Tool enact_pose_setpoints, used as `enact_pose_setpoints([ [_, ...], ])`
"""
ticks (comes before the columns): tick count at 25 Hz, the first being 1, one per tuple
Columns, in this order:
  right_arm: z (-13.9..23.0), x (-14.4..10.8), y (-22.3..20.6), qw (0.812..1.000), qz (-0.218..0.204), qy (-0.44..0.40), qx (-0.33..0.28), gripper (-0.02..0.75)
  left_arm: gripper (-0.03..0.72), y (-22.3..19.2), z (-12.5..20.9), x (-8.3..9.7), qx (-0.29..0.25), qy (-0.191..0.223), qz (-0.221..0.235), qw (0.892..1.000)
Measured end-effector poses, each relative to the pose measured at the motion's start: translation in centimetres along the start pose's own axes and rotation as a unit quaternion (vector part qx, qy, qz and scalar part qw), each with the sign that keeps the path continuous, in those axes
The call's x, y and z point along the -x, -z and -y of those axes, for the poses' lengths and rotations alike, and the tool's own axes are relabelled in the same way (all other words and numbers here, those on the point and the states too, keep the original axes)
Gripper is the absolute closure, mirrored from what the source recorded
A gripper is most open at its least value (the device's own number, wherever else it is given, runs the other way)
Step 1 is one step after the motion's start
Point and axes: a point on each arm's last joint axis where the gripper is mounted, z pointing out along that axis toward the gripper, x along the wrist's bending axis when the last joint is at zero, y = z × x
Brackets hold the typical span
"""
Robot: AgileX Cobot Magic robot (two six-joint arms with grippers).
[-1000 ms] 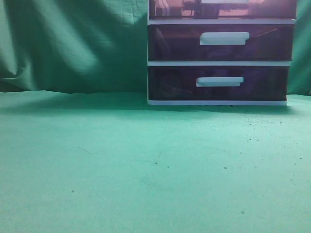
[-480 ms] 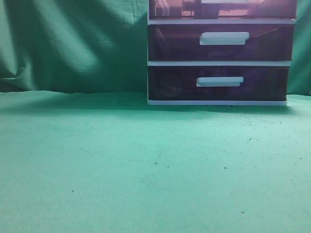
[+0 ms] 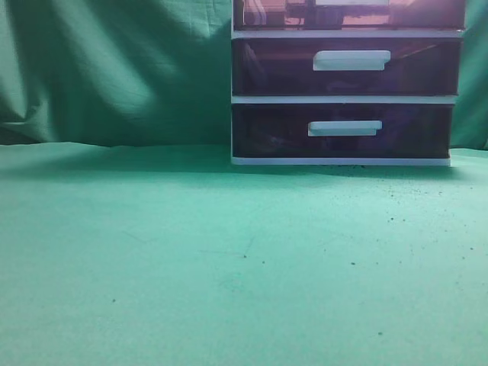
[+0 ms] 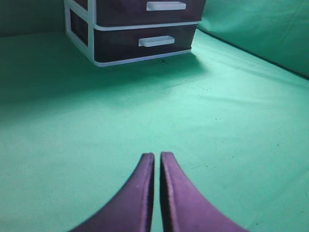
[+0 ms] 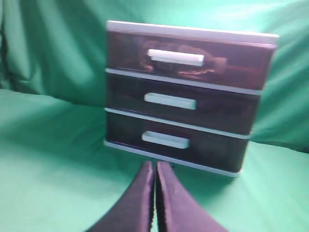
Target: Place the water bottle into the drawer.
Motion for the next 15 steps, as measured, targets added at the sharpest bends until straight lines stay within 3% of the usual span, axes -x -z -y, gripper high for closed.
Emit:
enact_pose_setpoints([
  [7, 1.5, 0.3, 1.7, 0.998, 0.064, -0.007, -0.014, 0.738, 0.688, 0.0, 0.0, 0.0, 0.000, 0.000, 0.000, 1.000],
  [15, 4.0, 1.1, 2.6, 0.979, 0.153, -0.067, -0.117, 0.738, 0.688, 0.0, 0.0, 0.0, 0.000, 0.000, 0.000, 1.000],
])
